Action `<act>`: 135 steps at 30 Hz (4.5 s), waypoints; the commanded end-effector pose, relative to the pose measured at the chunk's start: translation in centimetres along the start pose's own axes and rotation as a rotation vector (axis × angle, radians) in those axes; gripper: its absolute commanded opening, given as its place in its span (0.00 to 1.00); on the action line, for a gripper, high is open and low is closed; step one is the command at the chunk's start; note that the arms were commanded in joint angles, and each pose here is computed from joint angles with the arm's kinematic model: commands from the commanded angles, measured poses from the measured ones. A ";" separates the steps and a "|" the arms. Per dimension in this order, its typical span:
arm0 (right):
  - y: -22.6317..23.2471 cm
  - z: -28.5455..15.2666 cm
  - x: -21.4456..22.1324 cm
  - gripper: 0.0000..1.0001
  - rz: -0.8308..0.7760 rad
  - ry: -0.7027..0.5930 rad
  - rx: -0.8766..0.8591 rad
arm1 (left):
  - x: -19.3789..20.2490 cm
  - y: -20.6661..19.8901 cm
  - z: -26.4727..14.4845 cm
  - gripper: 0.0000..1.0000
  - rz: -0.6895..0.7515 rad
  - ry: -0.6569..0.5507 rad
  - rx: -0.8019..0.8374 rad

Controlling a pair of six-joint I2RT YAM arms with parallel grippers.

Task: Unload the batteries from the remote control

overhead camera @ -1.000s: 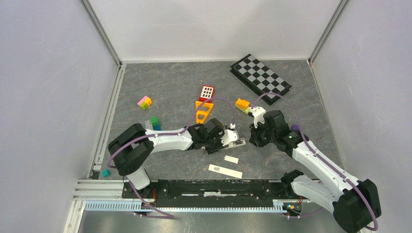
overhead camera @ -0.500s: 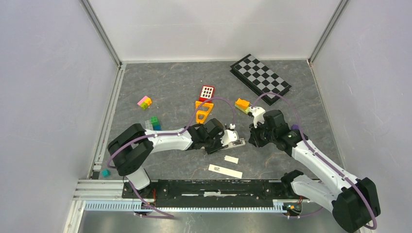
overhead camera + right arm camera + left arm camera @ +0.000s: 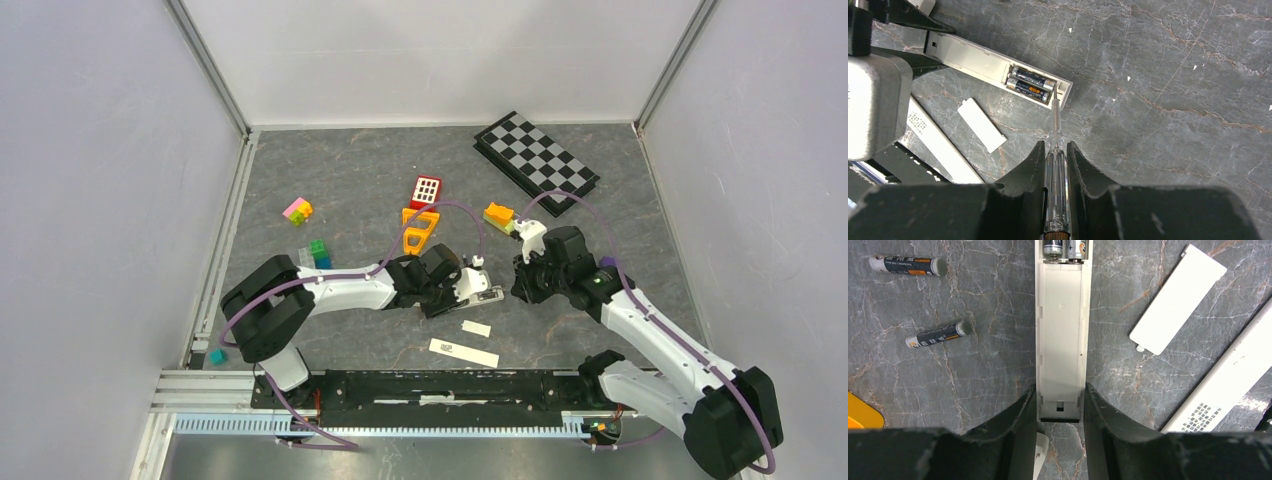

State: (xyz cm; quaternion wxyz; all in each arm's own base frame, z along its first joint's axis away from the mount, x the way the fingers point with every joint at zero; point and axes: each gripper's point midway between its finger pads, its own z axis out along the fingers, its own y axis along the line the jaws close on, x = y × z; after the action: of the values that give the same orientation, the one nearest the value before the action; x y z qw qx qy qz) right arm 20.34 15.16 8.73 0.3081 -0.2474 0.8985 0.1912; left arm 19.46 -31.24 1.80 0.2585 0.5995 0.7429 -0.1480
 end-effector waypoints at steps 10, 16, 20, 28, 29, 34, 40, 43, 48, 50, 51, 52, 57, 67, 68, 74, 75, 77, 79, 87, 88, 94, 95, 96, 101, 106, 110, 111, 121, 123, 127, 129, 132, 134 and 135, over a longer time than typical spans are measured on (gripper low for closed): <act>1.7 -1.1 -2.6 0.00 0.006 -0.086 -0.069 | 0.2 -0.5 -0.2 0.07 0.050 0.026 0.024; 1.1 -0.9 -2.8 0.00 0.019 -0.086 -0.032 | 0.4 -0.6 -0.3 0.07 0.050 0.035 0.026; 1.0 -1.1 -3.5 0.00 0.028 -0.100 -0.020 | 0.3 -0.6 -0.3 0.07 0.048 0.036 0.029; 0.0 -0.3 -2.5 0.00 0.062 -0.070 0.030 | 0.2 -0.6 -0.3 0.06 0.040 0.040 0.028; -0.1 -0.3 -2.5 0.00 0.066 -0.070 0.035 | 0.3 -0.5 -0.3 0.07 0.039 0.045 0.027; -1.3 -0.8 -2.9 0.00 0.089 -0.100 0.116 | 0.3 -0.4 -0.2 0.06 0.036 0.050 0.023; 0.1 -2.1 -4.8 0.00 0.097 -0.166 0.055 | 0.4 -0.5 -0.2 0.06 0.032 0.055 0.025; 0.4 -2.0 -4.4 0.00 0.092 -0.154 0.033 | 0.3 -0.4 -0.2 0.05 0.032 0.054 0.023; 1.8 -2.1 -4.0 0.00 0.094 -0.141 -0.043 | 0.0 -0.5 -0.3 0.05 0.029 0.041 0.026; 2.2 -2.2 -3.7 0.00 0.097 -0.139 -0.066 | -0.3 -0.6 -0.4 0.05 0.039 0.023 0.032; 2.2 -2.1 -3.2 0.00 0.109 -0.130 -0.065 | -0.4 -0.6 -0.4 0.05 0.040 0.016 0.033; 2.3 -2.0 -2.8 0.00 0.118 -0.125 -0.070 | -0.6 -0.5 -0.4 0.05 0.040 0.011 0.029; 2.4 -1.5 -1.2 0.00 0.153 -0.090 -0.078 | -0.3 -0.4 -0.5 0.05 0.040 0.018 0.020; 1.8 -0.7 0.3 0.00 0.153 -0.047 -0.052 | -0.1 -0.4 -0.7 0.05 0.040 0.024 0.019; 1.6 -0.7 0.3 0.00 0.151 -0.049 -0.043 | -0.2 -0.5 -0.6 0.05 0.040 0.022 0.022; 0.3 0.1 0.9 0.00 0.166 -0.031 0.025 | -0.1 -0.5 -0.6 0.04 0.039 0.025 0.025; 0.2 0.4 1.1 0.00 0.179 -0.024 0.032 | -0.2 -0.5 -0.6 0.04 0.041 0.024 0.026; 0.6 0.6 1.4 0.00 0.165 -0.004 0.004 | -0.2 -0.6 -0.5 0.04 0.039 0.027 0.030; 0.4 0.5 1.4 0.00 0.162 -0.016 0.014 | -0.1 -0.6 -0.6 0.04 0.039 0.029 0.029; 2.4 1.1 0.2 0.00 0.199 -0.089 -0.105 | -0.3 -0.6 -0.4 0.04 0.037 0.030 0.034; 2.4 1.2 0.1 0.00 0.205 -0.092 -0.108 | -0.3 -0.6 -0.4 0.04 0.038 0.029 0.032; 1.8 1.4 0.0 0.00 0.215 -0.101 -0.075 | -0.2 -0.5 -0.5 0.04 0.038 0.033 0.030; 1.9 1.4 -0.2 0.00 0.217 -0.105 -0.077 | -0.1 -0.6 -0.5 0.04 0.038 0.034 0.031; 1.9 1.4 -0.3 0.00 0.219 -0.109 -0.078 | -0.1 -0.6 -0.5 0.04 0.039 0.035 0.030; 2.1 1.3 -0.7 0.00 0.223 -0.120 -0.087 | -0.1 -0.6 -0.4 0.04 0.038 0.037 0.030; 2.4 1.3 -0.5 0.00 0.215 -0.111 -0.111 | -0.1 -0.5 -0.5 0.04 0.038 0.038 0.026; 2.7 1.6 -0.1 0.00 0.209 -0.087 -0.128 | -0.2 -0.4 -0.5 0.04 0.039 0.037 0.025; 2.5 1.7 -0.1 0.00 0.210 -0.086 -0.120 | -0.1 -0.5 -0.5 0.04 0.038 0.038 0.026; 2.0 0.7 -1.5 0.00 0.135 -0.153 -0.092 | -0.2 -0.4 -0.9 0.04 0.049 0.018 0.011; 1.8 0.2 -1.9 0.00 0.101 -0.185 -0.079 | -0.3 -0.3 -1.1 0.04 0.053 0.009 0.004; 1.7 -1.1 -2.6 0.00 0.030 -0.232 -0.064 | 0.0 -0.3 -0.9 0.03 0.055 0.031 0.010; 0.9 -1.5 -1.9 0.00 0.024 -0.186 -0.019 | 0.2 -0.3 -0.8 0.03 0.054 0.043 0.009; -0.1 -1.6 -0.3 0.00 0.014 -0.095 0.040 | 0.2 -0.4 -0.7 0.03 0.058 0.046 0.006; -0.2 -1.6 0.3 0.00 0.011 -0.061 0.043 | 0.3 -0.3 -0.6 0.04 0.058 0.050 0.003; 0.0 -1.6 0.3 0.00 0.011 -0.058 0.034 | 0.3 -0.3 -0.6 0.04 0.058 0.051 0.002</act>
State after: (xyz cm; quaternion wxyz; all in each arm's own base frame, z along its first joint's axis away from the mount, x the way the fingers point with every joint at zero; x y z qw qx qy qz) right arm 19.67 15.28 9.57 0.3529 -0.2137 0.8849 0.2163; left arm 18.93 -30.79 1.83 0.2418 0.6071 0.7444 -0.1374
